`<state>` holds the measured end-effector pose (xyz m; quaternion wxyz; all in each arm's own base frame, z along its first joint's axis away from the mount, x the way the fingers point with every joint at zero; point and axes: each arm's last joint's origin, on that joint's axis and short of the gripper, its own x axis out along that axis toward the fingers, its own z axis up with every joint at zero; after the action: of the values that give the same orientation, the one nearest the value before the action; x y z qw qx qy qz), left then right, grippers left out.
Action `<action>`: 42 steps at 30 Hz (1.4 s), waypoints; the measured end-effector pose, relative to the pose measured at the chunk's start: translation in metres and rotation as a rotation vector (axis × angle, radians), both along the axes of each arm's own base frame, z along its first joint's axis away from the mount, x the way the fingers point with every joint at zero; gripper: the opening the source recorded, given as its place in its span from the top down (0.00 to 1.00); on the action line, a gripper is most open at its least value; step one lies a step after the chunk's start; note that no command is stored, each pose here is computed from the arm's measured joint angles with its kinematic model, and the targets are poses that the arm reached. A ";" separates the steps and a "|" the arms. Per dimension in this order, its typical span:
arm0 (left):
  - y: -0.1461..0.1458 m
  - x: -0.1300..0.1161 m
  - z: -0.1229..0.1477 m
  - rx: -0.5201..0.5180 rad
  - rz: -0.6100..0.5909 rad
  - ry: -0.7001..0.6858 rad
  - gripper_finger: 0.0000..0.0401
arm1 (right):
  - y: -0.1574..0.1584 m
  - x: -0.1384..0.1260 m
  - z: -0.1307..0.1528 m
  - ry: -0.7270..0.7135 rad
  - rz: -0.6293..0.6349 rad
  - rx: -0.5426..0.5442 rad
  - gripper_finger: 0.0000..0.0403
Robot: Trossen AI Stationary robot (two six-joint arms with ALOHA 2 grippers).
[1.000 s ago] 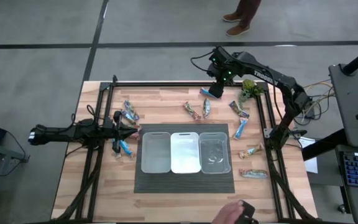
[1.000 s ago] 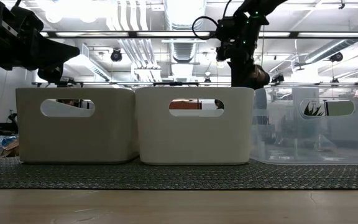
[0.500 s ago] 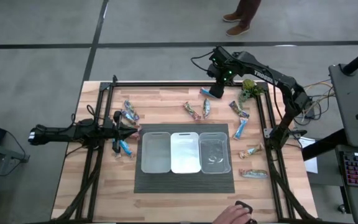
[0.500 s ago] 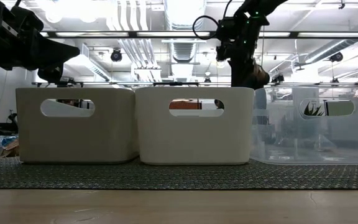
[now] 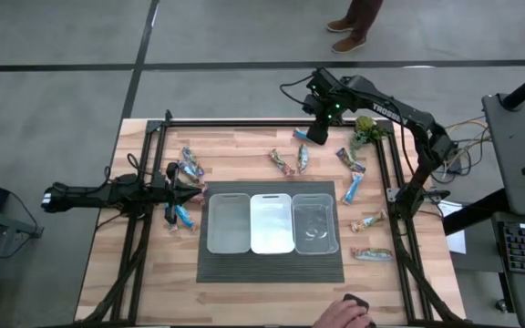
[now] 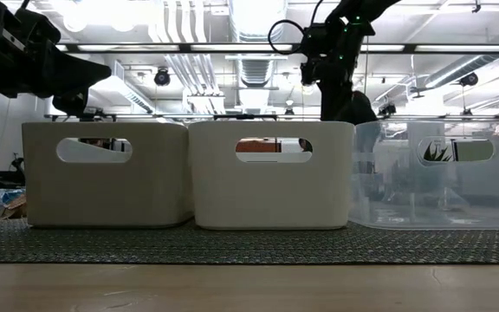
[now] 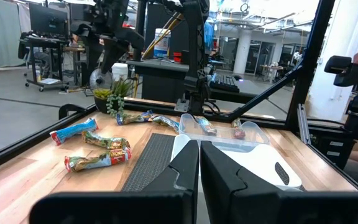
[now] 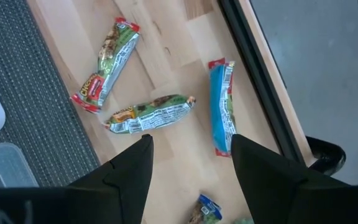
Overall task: Pick and place Granola Bars by type
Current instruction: Put the red granola bar into the gray bin
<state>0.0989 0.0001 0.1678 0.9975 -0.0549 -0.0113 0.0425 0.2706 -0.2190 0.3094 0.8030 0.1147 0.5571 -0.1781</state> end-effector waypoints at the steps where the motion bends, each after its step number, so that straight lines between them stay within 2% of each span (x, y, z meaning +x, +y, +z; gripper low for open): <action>1: 0.000 0.000 0.000 0.000 0.000 0.000 1.00 | 0.000 0.000 0.000 0.000 0.006 -0.003 0.49; 7: 0.000 0.000 0.000 0.000 0.000 0.000 1.00 | 0.000 0.000 0.000 0.003 0.039 -0.016 0.49; 42: 0.000 0.000 0.000 0.000 0.000 0.000 1.00 | -0.002 0.002 -0.001 -0.015 0.051 -0.025 0.49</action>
<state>0.0989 0.0001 0.1678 0.9975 -0.0551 -0.0114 0.0425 0.2722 -0.2205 0.3086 0.8128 0.0915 0.5516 -0.1637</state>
